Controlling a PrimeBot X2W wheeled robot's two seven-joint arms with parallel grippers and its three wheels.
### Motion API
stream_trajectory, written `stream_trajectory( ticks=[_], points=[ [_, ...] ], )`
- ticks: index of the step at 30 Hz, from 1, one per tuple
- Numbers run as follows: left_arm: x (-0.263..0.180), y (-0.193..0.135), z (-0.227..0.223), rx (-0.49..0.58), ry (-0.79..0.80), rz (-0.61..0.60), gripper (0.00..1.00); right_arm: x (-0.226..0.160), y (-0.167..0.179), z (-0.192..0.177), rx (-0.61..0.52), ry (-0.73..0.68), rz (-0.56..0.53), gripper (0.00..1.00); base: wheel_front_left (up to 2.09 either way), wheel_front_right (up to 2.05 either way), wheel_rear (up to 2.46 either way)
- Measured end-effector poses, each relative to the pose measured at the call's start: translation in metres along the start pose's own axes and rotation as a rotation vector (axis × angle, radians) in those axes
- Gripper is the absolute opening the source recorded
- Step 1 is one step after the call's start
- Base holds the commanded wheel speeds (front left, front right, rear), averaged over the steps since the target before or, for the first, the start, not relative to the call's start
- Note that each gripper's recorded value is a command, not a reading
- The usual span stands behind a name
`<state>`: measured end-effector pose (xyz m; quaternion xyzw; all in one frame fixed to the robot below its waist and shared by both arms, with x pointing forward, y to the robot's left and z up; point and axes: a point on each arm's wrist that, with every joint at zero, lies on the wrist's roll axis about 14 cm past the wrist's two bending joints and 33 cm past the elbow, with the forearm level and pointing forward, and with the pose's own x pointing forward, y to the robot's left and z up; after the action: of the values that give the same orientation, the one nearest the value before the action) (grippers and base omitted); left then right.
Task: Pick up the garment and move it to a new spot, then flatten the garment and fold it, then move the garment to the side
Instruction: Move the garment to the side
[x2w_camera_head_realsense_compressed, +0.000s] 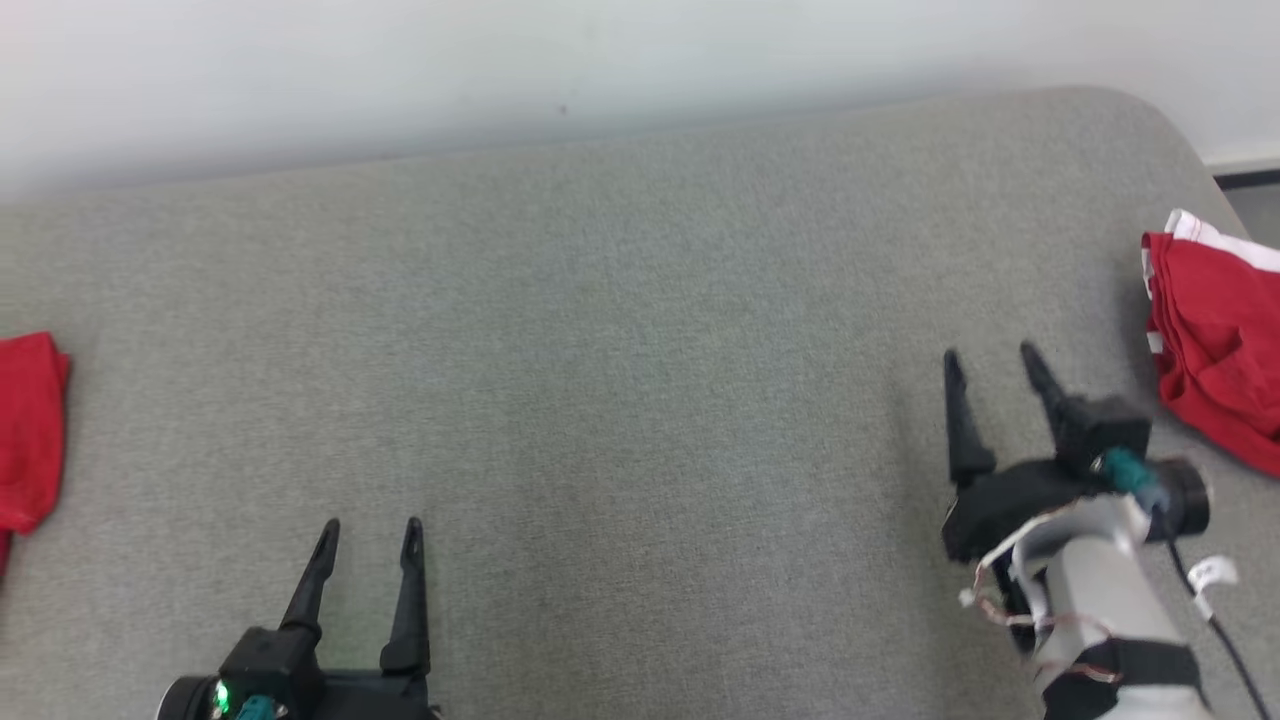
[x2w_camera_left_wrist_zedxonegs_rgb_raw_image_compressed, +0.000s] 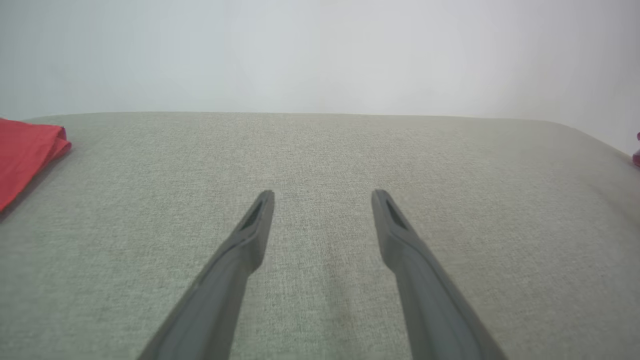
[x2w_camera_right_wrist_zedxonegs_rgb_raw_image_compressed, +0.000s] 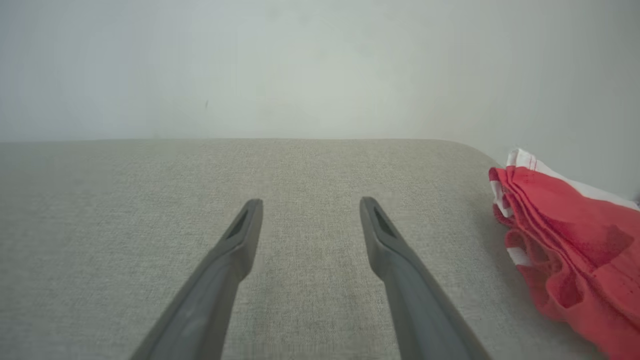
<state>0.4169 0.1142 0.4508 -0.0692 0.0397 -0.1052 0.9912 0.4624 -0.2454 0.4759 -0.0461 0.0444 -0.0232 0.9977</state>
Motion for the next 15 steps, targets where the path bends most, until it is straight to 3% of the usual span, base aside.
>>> stream_trajectory(
  ticks=[6, 15],
  points=[
    [-0.028, 0.020, 0.003, -0.001, -0.001, 0.072, 1.00, -0.030, 0.035, -0.021, 0.055, 0.043, 0.064, 1.00, 0.00, 0.00, 0.00],
    [-0.061, 0.038, 0.006, 0.001, -0.008, 0.149, 1.00, -0.060, 0.051, -0.020, 0.077, 0.027, 0.093, 1.00, 0.00, 0.00, 0.00]
  ],
)
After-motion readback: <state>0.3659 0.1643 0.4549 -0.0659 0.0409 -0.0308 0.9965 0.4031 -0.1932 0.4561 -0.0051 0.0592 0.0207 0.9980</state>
